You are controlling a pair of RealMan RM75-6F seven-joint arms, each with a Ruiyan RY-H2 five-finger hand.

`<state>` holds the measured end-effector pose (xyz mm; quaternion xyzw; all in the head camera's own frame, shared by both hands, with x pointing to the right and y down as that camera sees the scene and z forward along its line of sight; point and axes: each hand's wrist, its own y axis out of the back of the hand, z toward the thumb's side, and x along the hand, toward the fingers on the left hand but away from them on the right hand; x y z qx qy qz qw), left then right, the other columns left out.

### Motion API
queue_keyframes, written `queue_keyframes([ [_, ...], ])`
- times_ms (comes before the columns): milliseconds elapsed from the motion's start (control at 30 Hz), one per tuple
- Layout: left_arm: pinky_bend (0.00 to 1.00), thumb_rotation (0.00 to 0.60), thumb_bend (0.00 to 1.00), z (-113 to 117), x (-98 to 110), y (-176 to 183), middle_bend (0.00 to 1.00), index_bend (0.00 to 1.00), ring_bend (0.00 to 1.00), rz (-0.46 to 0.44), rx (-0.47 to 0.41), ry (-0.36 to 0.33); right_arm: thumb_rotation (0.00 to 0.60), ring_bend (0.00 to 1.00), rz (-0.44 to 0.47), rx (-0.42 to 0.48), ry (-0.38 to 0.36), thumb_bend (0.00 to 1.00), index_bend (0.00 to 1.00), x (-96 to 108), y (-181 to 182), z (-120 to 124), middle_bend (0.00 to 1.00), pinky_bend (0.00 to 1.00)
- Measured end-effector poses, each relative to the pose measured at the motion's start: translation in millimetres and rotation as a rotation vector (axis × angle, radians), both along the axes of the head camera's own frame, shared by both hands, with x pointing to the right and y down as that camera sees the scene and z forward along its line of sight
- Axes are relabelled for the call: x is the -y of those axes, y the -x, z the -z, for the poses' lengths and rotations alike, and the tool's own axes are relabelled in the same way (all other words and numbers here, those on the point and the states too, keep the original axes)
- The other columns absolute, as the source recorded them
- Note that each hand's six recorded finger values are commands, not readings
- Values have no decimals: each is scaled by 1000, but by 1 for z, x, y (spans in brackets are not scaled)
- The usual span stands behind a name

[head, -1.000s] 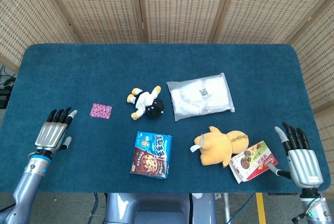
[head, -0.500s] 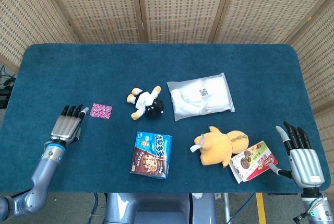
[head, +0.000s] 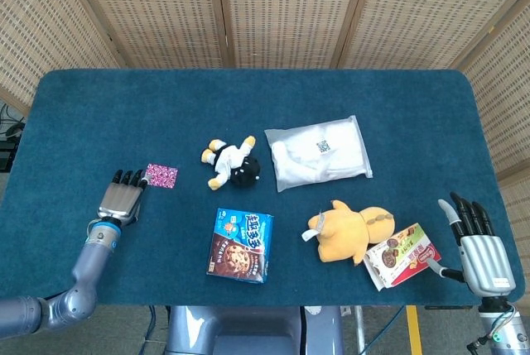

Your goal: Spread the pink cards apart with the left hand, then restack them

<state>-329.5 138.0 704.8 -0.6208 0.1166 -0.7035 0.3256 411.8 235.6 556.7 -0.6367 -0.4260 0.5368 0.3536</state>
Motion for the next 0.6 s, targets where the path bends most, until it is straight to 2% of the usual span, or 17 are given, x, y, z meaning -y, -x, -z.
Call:
queue_keyframes([
  [267, 0, 600, 674, -18, -1, -23, 0, 0, 0, 7, 0, 24, 600, 0, -15, 5, -3, 28, 0, 1, -5, 2, 0, 0],
  [600, 0, 600, 659, -24, 2, -34, 0, 0, 0, 21, -9, 20, 600, 0, -16, 5, -4, 28, 0, -1, -5, 4, 0, 0],
])
